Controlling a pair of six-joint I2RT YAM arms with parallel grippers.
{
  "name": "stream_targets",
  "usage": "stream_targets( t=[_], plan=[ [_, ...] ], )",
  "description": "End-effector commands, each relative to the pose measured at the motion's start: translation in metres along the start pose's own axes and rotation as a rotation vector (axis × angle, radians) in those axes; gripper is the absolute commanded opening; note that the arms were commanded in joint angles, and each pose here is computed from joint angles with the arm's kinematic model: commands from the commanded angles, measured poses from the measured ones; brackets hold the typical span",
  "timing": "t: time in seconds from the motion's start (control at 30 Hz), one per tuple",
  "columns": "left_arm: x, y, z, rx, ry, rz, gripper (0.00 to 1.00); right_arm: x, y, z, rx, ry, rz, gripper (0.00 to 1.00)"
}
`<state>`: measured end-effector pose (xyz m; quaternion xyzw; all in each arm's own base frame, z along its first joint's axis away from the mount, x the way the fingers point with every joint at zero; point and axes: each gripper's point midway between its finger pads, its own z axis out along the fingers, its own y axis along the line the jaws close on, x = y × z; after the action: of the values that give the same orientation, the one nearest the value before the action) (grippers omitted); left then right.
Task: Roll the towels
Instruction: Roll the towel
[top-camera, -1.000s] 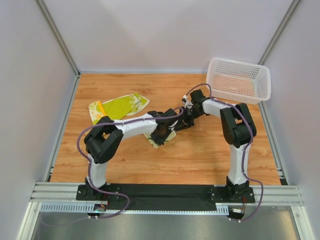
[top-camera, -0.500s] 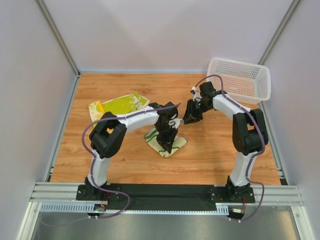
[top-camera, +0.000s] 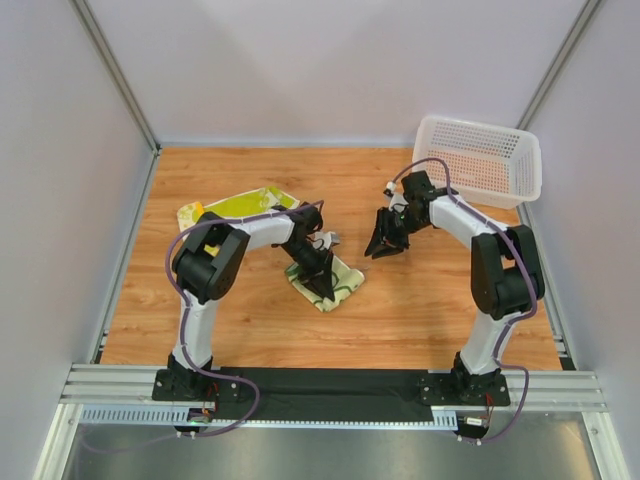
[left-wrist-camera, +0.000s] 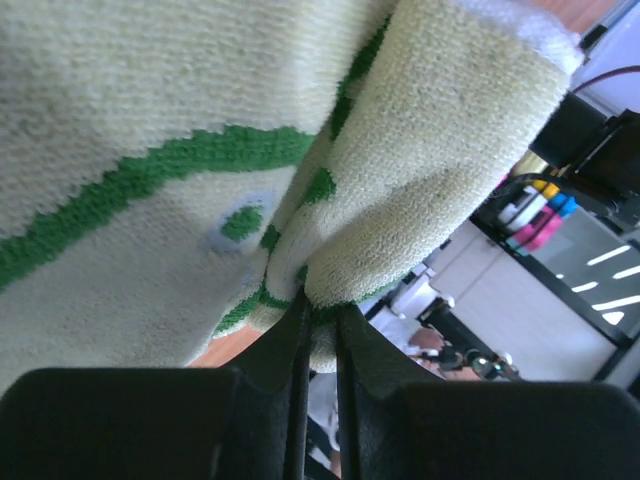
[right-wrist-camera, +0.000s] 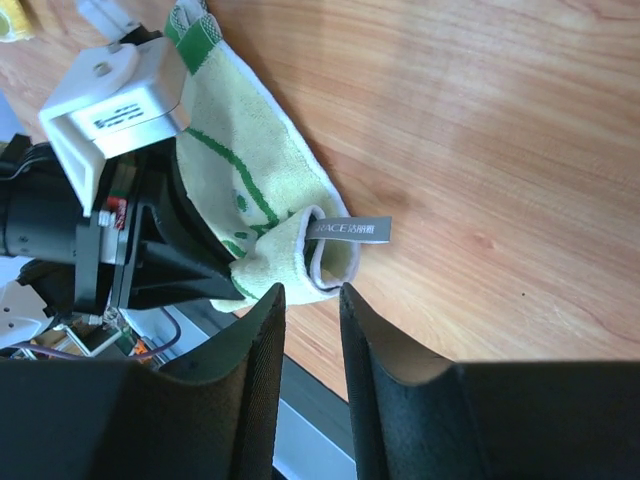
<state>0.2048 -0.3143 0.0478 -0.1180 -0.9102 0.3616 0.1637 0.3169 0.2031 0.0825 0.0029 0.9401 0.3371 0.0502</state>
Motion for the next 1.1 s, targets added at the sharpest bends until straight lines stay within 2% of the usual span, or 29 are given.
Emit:
stream_targets(
  t=[0.0, 0.27, 0.43, 0.67, 0.7, 0.83, 1.07],
  plan=[
    [-0.002, -0.014, -0.003, 0.137, -0.001, -0.071, 0.16, 0.001, 0.018, -0.015, -0.053, -0.029, -0.038, 0.30],
    [-0.010, -0.003, -0.008, 0.221, -0.055, -0.201, 0.14, 0.033, 0.048, -0.001, -0.214, 0.043, -0.100, 0.37],
    [-0.010, 0.014, -0.006, 0.242, -0.070, -0.254, 0.11, 0.053, 0.048, 0.018, -0.219, 0.090, -0.092, 0.37],
    [-0.008, 0.034, -0.001, 0.229, -0.068, -0.305, 0.08, 0.057, 0.050, 0.044, -0.203, 0.127, -0.109, 0.38],
    [-0.006, 0.037, 0.000, 0.226, -0.062, -0.314, 0.08, 0.056, 0.049, 0.046, -0.198, 0.128, -0.109, 0.39],
    [-0.004, 0.050, 0.005, 0.228, -0.058, -0.347, 0.08, 0.052, 0.036, 0.056, -0.133, 0.124, -0.108, 0.53],
    [-0.002, 0.067, 0.008, 0.261, -0.055, -0.395, 0.06, 0.047, 0.025, 0.069, -0.106, 0.116, -0.099, 0.57]
  ],
)
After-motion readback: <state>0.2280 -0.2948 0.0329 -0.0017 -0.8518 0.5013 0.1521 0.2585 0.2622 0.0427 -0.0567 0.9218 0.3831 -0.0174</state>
